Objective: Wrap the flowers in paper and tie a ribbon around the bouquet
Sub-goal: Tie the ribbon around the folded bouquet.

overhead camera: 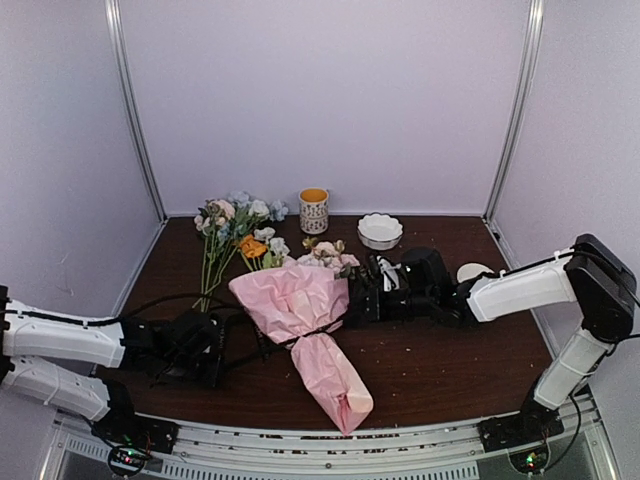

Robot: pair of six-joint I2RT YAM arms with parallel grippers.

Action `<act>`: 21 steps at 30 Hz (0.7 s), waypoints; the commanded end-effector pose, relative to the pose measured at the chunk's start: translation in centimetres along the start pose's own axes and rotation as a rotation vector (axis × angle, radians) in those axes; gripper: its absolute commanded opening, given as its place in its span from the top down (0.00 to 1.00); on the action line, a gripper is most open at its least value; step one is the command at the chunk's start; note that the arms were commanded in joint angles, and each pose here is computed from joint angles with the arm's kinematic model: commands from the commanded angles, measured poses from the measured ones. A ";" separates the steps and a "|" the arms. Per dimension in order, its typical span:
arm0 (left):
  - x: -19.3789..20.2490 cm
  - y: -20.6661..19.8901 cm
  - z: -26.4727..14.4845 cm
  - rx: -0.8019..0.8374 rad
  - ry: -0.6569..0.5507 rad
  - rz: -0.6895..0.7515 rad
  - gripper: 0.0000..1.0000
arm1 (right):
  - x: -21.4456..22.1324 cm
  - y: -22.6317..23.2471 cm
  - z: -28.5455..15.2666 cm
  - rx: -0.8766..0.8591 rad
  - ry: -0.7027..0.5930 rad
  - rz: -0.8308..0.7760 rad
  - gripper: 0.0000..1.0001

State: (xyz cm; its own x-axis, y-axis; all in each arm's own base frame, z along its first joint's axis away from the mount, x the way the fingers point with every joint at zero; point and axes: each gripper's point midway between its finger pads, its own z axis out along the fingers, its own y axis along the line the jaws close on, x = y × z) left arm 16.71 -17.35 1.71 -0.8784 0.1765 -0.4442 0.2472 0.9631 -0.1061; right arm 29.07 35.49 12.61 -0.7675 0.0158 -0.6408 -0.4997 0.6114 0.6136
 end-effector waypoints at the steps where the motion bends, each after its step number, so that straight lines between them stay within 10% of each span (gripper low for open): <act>1: 1.4 5.5 -0.6 -0.157 -0.034 -0.204 1.00 | -0.7 -3.9 -2.1 0.039 -0.096 0.142 1.00; 9: 2.2 8.1 -1.7 -0.119 -0.124 -0.345 1.00 | 3.7 -9.6 -3.4 0.168 -0.049 0.229 1.00; 14: -2.3 5.3 -3.9 -0.079 -0.190 -0.146 1.00 | 3.7 -8.3 -3.1 0.125 -0.008 0.196 1.00; 21: -11.7 -4.6 -11.8 0.186 -0.481 0.196 1.00 | 2.1 -10.0 -7.3 0.312 -0.065 0.208 0.49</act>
State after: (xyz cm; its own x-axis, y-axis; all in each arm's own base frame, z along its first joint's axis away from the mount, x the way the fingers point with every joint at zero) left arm 19.94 -17.90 12.16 -0.7176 0.0762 -0.6923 0.2903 0.9362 -0.1979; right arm 28.81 27.22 7.83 -0.8380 0.1620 -0.5211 -0.2739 0.7011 0.6584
